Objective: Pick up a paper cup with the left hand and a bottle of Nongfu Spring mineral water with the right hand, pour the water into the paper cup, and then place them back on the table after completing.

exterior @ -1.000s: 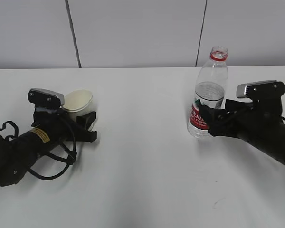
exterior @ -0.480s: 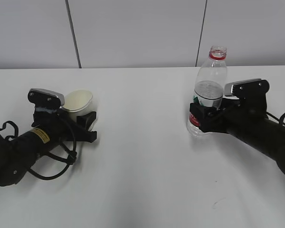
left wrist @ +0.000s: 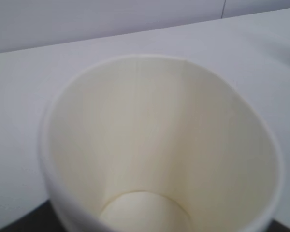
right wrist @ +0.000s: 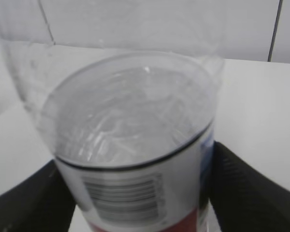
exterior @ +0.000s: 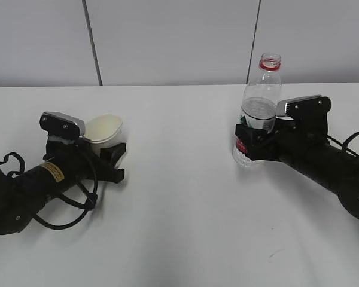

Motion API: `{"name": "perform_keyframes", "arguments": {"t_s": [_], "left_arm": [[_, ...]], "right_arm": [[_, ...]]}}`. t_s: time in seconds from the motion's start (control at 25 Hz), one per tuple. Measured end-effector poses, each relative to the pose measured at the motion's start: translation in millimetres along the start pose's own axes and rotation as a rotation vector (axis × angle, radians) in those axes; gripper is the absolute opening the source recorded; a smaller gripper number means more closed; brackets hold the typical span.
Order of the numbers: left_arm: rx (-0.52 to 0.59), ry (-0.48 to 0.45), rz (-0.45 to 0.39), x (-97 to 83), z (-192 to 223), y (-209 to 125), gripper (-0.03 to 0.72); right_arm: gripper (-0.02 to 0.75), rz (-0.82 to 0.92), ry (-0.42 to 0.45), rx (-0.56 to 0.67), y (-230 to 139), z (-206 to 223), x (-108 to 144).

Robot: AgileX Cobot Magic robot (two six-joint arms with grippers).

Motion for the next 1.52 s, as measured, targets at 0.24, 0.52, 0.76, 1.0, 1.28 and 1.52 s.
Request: {"name": "perform_keyframes", "arguments": {"t_s": [0.24,0.52,0.76,1.0,1.28,1.52], "left_arm": [[0.007,-0.038,0.017,-4.6,0,-1,0.356],[0.019,-0.114,0.051,-13.7,-1,-3,0.356],[0.032,-0.199,0.085,-23.8,-2,-5,0.356],[0.052,-0.282,0.067,-34.1,-4,-6,0.356],[0.075,-0.369,0.070,-46.9,-8,-4,0.356],[0.086,-0.439,0.082,-72.5,-7,-7,0.356]], "right_arm": [[0.517,0.000,0.002,-0.006,0,0,0],[0.469,0.000,0.000,-0.008,0,0,0],[0.461,0.002,-0.001,-0.010,0,0,-1],[0.458,-0.038,0.012,-0.014,-1,1,0],[0.457,-0.189,0.040,-0.017,-1,1,4],[0.454,-0.294,0.055,-0.017,1,1,9]]}}
Point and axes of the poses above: a point on each arm's last joint axis where the gripper is mounted, z pointing out along that axis toward the gripper, x along the wrist's bending axis when the last joint is at zero, y = z × x, the point moved 3 cm from there along z, pointing out along that axis toward the gripper, and after that the axes turned 6 degrees about -z, right-handed, at the moved point
